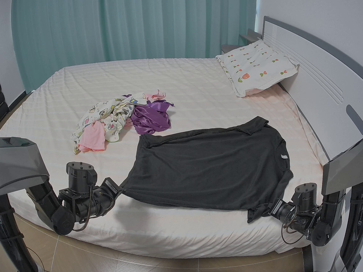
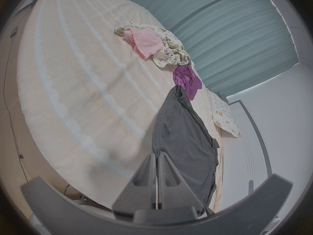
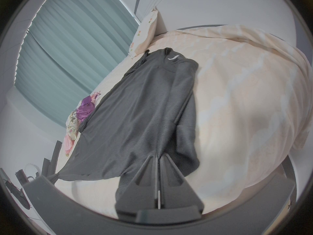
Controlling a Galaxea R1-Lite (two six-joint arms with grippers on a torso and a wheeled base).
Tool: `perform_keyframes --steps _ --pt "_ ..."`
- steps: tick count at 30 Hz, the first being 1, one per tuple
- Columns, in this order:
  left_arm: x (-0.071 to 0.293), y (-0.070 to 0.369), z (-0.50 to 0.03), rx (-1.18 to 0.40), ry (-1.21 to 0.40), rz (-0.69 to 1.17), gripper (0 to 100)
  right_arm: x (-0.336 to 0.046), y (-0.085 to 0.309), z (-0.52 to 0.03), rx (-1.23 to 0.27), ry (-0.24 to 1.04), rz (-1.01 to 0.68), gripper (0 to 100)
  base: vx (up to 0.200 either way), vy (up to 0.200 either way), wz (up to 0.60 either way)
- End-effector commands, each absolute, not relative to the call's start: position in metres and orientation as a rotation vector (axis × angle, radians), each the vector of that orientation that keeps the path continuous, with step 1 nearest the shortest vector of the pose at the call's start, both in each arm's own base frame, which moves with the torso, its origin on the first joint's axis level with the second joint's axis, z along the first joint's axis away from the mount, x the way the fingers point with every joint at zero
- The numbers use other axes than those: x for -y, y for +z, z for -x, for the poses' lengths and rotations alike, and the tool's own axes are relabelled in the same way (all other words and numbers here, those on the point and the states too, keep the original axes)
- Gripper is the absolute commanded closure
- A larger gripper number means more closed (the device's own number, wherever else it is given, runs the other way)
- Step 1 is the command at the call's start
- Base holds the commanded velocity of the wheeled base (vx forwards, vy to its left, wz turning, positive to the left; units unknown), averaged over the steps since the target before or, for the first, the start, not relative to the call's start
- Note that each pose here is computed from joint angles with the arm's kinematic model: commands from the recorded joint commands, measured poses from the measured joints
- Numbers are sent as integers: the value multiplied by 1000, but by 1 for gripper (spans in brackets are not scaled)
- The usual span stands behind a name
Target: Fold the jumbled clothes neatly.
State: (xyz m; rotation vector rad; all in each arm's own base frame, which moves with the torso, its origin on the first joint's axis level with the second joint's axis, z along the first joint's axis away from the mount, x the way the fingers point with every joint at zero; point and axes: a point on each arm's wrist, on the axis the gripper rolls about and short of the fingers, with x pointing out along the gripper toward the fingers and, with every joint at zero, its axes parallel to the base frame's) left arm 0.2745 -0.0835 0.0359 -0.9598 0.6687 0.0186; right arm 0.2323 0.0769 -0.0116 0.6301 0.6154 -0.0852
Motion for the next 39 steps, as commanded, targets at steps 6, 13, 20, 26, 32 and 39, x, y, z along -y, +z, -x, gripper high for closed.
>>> perform_keyframes --steps 6,13,20,26,32,39 --pt "81 33 -267 -689 36 957 100 -64 3 -222 -586 -111 -651 100 0 0 0" --pt "77 51 -254 -649 11 966 100 -45 34 -204 -518 -103 -700 100 0 0 0" --pt "75 70 -247 -592 -23 975 100 -27 52 -193 -531 -73 -697 100 0 0 0" --pt "73 67 -240 -618 -11 966 100 -19 65 -182 -528 -4 -661 100 0 0 0" --pt "70 70 -230 -621 -11 958 100 -7 72 -179 -512 -5 -595 100 0 0 0" --pt "67 61 -220 -678 9 923 100 -1 62 -178 -591 -33 -554 100 0 0 0"
